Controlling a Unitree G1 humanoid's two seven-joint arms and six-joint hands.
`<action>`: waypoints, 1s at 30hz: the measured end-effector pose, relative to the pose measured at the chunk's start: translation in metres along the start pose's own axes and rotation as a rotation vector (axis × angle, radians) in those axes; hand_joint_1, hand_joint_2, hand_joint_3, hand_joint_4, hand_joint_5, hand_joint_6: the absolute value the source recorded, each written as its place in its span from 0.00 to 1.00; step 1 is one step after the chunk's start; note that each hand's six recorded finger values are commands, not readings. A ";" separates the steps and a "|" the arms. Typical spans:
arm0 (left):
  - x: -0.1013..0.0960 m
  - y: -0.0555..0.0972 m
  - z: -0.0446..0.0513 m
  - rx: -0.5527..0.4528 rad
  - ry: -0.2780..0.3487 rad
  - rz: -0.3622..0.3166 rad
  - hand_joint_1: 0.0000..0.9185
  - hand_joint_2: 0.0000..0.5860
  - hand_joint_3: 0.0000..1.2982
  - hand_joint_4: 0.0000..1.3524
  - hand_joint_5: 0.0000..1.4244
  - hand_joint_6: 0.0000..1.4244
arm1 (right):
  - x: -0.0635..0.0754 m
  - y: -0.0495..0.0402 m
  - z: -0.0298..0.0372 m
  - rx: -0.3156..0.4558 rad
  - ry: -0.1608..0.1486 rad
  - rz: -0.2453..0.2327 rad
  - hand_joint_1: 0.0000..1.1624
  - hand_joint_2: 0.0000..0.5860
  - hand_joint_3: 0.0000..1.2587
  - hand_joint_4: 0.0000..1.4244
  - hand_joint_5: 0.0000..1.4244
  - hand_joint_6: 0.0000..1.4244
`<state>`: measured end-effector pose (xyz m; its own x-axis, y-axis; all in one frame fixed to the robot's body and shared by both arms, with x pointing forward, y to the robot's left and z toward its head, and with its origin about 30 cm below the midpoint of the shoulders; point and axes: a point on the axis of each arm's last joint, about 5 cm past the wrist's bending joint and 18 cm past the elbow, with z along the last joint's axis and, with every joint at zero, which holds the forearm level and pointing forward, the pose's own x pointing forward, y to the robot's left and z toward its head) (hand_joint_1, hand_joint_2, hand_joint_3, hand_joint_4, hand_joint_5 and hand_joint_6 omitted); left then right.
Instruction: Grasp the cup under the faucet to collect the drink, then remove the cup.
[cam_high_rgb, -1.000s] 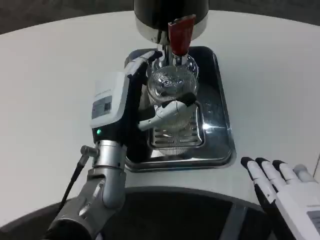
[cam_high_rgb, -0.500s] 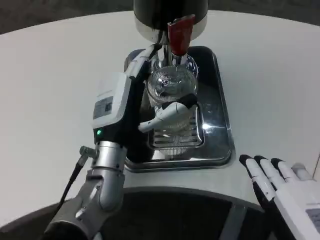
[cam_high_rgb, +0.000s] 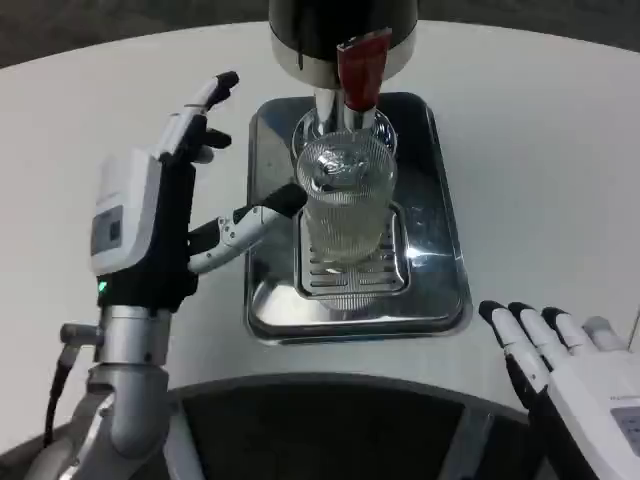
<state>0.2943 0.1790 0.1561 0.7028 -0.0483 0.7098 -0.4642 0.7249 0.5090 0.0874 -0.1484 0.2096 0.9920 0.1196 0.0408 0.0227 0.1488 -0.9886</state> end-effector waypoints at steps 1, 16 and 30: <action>-0.001 0.007 0.0001 -0.010 -0.004 0.014 0.00 0.00 0.22 0.18 0.29 0.23 | 0.001 0.0000 0.0000 0.000 -0.001 0.000 0.58 0.44 0.00 0.00 0.00 0.00; 0.027 0.083 0.0026 -0.231 -0.106 -0.187 0.00 0.04 0.09 0.00 0.13 0.12 | 0.007 0.0011 0.0031 0.002 -0.023 0.012 0.58 0.44 0.00 0.00 0.00 0.00; 0.066 0.126 0.0197 -0.461 -0.204 -0.575 0.00 0.09 0.00 0.00 0.00 0.00 | 0.010 0.0015 0.0074 -0.002 -0.032 0.017 0.58 0.44 0.00 0.00 0.00 0.00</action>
<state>0.2718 0.2536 0.2770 0.6315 -0.5983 0.4932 0.2479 0.7585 0.6027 0.0963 -0.1398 0.2096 0.9878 0.1531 0.0283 0.0060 0.1443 -0.9895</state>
